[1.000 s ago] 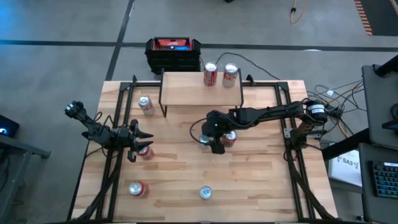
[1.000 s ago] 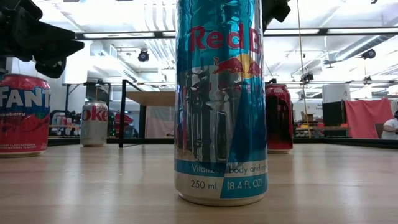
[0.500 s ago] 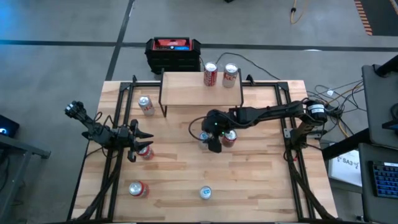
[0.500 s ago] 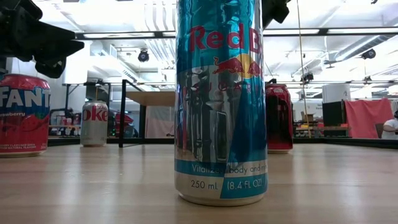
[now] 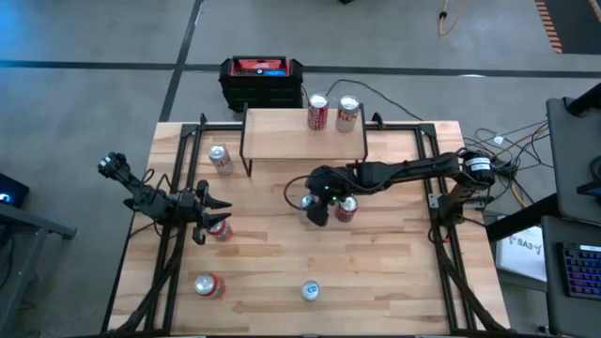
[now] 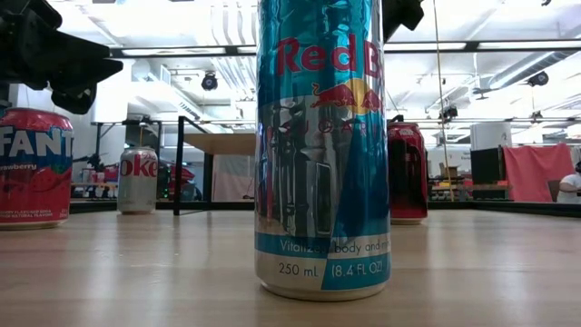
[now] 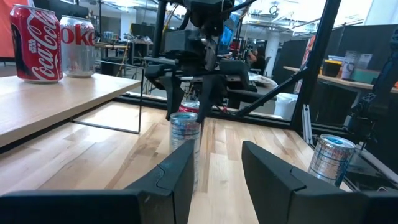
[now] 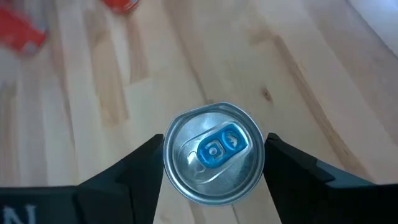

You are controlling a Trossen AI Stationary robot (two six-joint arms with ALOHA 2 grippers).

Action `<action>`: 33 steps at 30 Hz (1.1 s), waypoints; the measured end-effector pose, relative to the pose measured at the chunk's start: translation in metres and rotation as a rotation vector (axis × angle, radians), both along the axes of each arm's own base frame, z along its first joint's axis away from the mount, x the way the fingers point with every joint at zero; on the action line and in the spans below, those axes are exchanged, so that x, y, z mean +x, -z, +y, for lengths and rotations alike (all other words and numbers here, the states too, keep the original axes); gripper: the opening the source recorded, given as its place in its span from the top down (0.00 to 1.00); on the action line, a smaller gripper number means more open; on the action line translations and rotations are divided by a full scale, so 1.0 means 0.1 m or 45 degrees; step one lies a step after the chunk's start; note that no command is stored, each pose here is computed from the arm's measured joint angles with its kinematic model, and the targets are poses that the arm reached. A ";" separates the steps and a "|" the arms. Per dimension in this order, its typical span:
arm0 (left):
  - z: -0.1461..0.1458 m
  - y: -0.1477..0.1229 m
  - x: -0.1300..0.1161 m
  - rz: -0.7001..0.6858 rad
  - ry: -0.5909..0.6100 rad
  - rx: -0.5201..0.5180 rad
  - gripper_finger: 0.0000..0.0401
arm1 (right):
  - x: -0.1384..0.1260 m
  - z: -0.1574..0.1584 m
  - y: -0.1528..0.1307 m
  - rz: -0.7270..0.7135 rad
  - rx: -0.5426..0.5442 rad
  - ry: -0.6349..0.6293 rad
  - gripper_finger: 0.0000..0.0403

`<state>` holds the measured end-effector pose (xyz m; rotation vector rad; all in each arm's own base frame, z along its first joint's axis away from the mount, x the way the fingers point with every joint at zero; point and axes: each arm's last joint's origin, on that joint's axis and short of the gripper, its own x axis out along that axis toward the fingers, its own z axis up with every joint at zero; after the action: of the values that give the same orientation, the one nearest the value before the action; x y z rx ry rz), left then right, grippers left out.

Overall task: Place canned beverage on shelf
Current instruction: Put the top blue and soda can on the shelf

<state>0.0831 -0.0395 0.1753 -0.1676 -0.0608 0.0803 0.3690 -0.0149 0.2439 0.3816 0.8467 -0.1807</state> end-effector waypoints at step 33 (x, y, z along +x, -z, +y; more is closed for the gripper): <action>0.00 0.00 0.00 0.000 0.000 0.000 0.71 | -0.09 0.49 -0.04 -0.037 -0.179 0.654 0.41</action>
<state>0.0831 -0.0395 0.1753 -0.1680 -0.0609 0.0802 0.3600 0.0342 0.2482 0.4625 0.6891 -0.7054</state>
